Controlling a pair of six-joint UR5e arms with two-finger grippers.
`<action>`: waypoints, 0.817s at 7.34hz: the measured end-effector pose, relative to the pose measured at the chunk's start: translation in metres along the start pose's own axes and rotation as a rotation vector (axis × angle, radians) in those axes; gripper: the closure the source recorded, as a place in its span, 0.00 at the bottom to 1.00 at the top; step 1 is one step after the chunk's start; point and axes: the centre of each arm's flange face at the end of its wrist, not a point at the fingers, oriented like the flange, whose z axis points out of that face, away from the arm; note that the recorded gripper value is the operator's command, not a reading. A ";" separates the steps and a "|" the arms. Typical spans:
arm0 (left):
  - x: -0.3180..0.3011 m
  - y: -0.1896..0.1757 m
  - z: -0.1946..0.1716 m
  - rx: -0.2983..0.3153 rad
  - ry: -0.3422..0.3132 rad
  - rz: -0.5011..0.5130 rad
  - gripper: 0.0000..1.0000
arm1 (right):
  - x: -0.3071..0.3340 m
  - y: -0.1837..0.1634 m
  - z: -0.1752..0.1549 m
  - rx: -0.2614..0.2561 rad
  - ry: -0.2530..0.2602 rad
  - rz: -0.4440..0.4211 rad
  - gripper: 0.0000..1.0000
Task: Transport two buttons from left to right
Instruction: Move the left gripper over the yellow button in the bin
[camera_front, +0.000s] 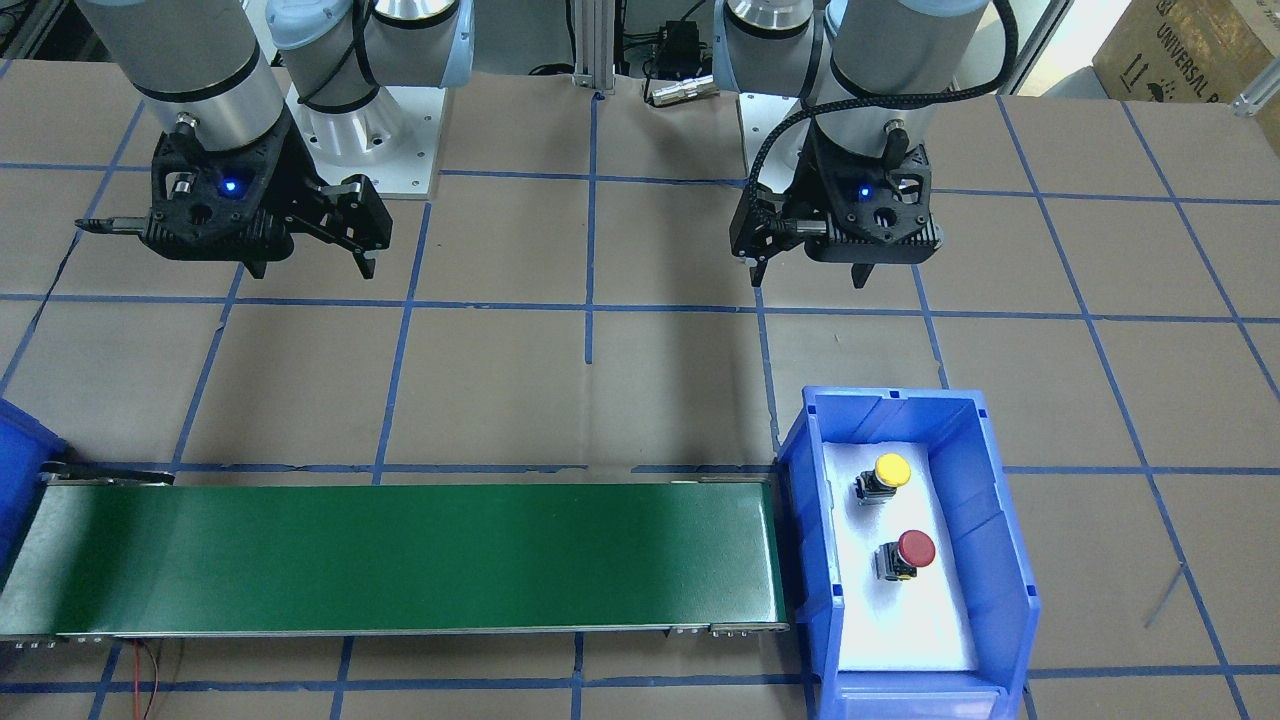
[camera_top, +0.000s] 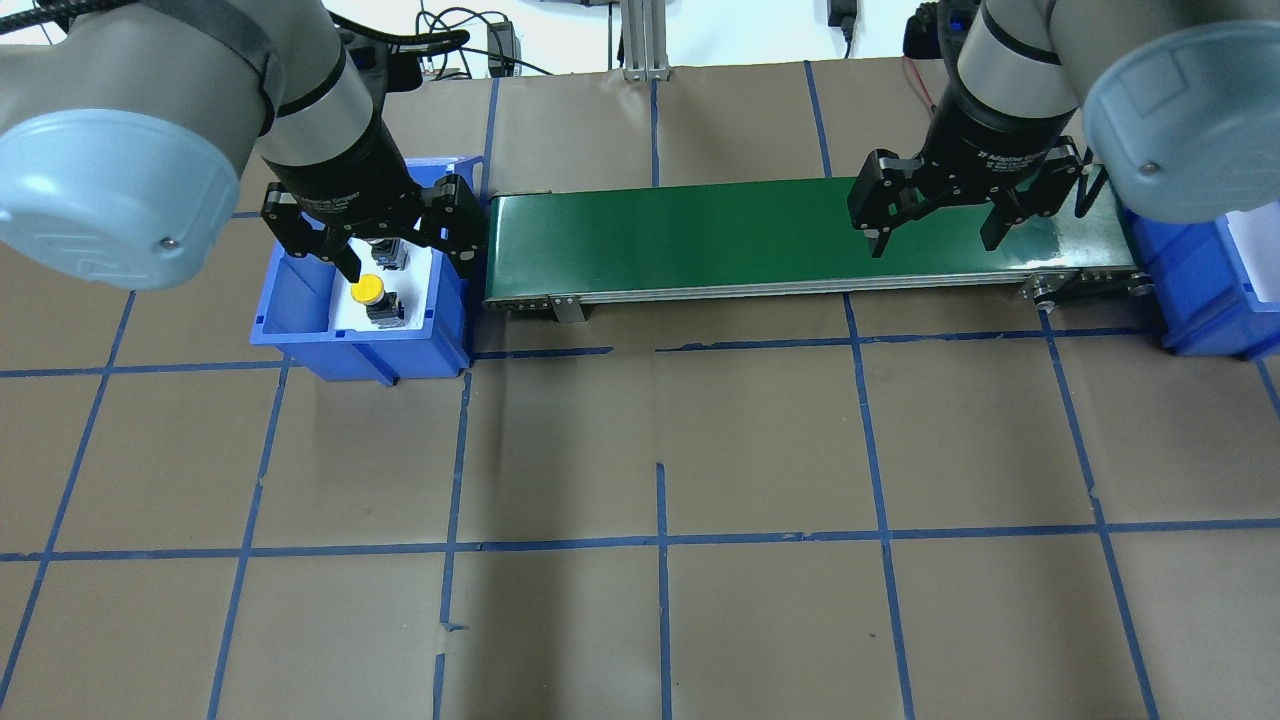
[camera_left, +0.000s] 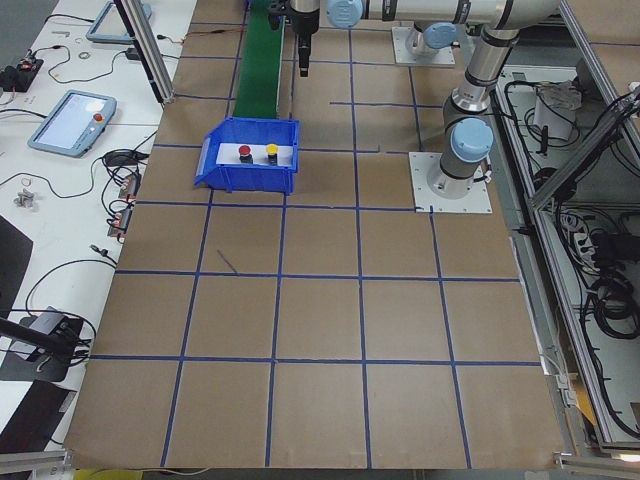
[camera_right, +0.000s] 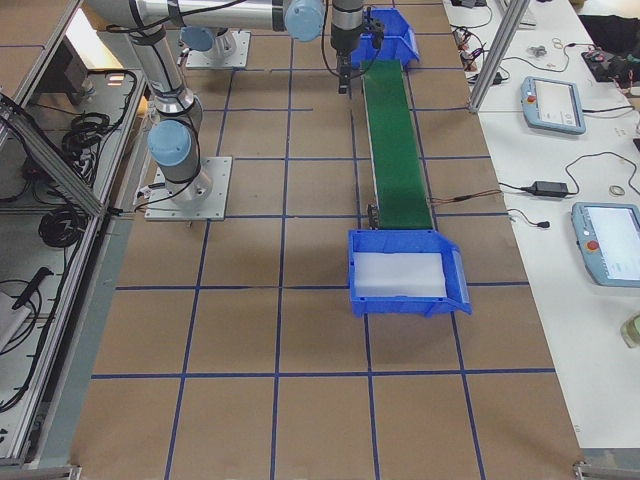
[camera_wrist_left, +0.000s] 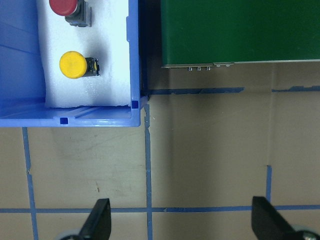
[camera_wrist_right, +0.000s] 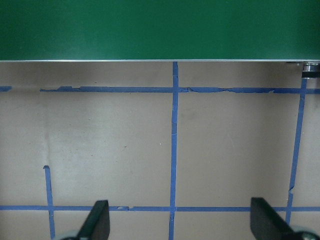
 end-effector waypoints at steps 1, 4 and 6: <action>-0.006 -0.019 0.006 0.038 0.000 -0.006 0.00 | 0.000 0.000 0.000 0.000 0.000 0.000 0.00; -0.080 -0.096 0.058 0.019 -0.010 -0.027 0.05 | 0.000 0.000 0.001 -0.001 0.000 0.000 0.00; -0.121 -0.105 0.099 -0.045 0.001 -0.026 0.05 | 0.000 0.000 0.001 0.000 0.000 0.000 0.00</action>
